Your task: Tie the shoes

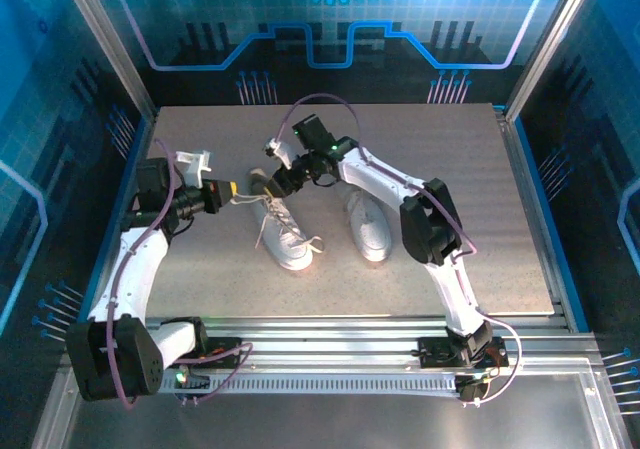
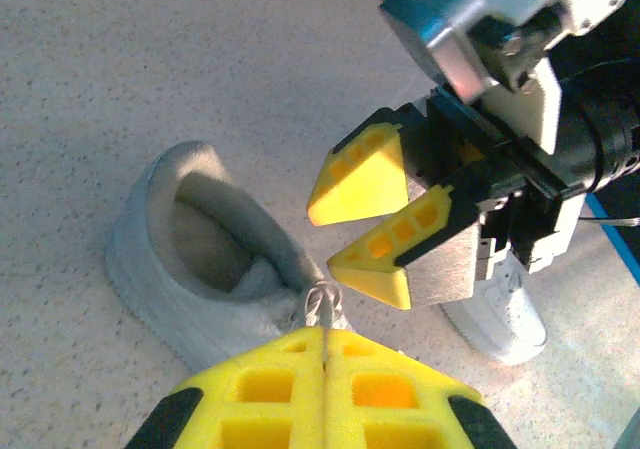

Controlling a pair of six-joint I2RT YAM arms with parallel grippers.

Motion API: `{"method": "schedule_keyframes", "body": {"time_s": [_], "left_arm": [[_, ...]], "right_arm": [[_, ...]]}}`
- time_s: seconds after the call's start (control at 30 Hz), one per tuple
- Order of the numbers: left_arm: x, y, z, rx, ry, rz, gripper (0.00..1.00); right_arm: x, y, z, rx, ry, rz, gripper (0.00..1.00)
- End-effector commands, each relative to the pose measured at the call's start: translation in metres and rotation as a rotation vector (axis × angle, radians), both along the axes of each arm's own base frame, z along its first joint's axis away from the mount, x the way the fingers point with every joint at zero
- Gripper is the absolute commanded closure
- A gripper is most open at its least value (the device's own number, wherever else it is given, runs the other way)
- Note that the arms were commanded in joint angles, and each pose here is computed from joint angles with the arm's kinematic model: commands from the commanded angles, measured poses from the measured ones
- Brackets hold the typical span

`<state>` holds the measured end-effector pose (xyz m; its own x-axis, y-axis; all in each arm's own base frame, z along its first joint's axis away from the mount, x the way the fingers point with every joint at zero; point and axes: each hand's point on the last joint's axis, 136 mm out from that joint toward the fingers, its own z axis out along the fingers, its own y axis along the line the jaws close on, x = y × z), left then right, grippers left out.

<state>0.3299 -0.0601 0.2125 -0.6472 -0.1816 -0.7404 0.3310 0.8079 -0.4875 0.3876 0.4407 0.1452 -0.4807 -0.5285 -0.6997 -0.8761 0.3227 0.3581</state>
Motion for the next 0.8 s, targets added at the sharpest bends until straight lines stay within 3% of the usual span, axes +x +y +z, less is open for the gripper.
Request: {"method": "schedule_keyframes", "body": {"time_s": [0.0,0.33,0.6,0.77], "left_arm": [[-0.008,0.006,-0.003,0.049,0.021,0.004,1.0],[-0.009,0.005,-0.006,0.042,0.022,0.001,1.0],[-0.012,0.009,-0.007,0.081,0.031,0.001,1.0],[-0.014,0.015,-0.013,0.096,0.054,0.015,1.0]], "right_arm": [[-0.009,-0.004,-0.015,-0.085,0.061,-0.008,0.6],[-0.019,0.001,-0.019,-0.113,0.054,0.032,0.69],[-0.023,0.001,-0.02,-0.134,0.049,0.065,1.0],[-0.02,-0.001,0.001,-0.085,-0.023,0.053,1.0]]}}
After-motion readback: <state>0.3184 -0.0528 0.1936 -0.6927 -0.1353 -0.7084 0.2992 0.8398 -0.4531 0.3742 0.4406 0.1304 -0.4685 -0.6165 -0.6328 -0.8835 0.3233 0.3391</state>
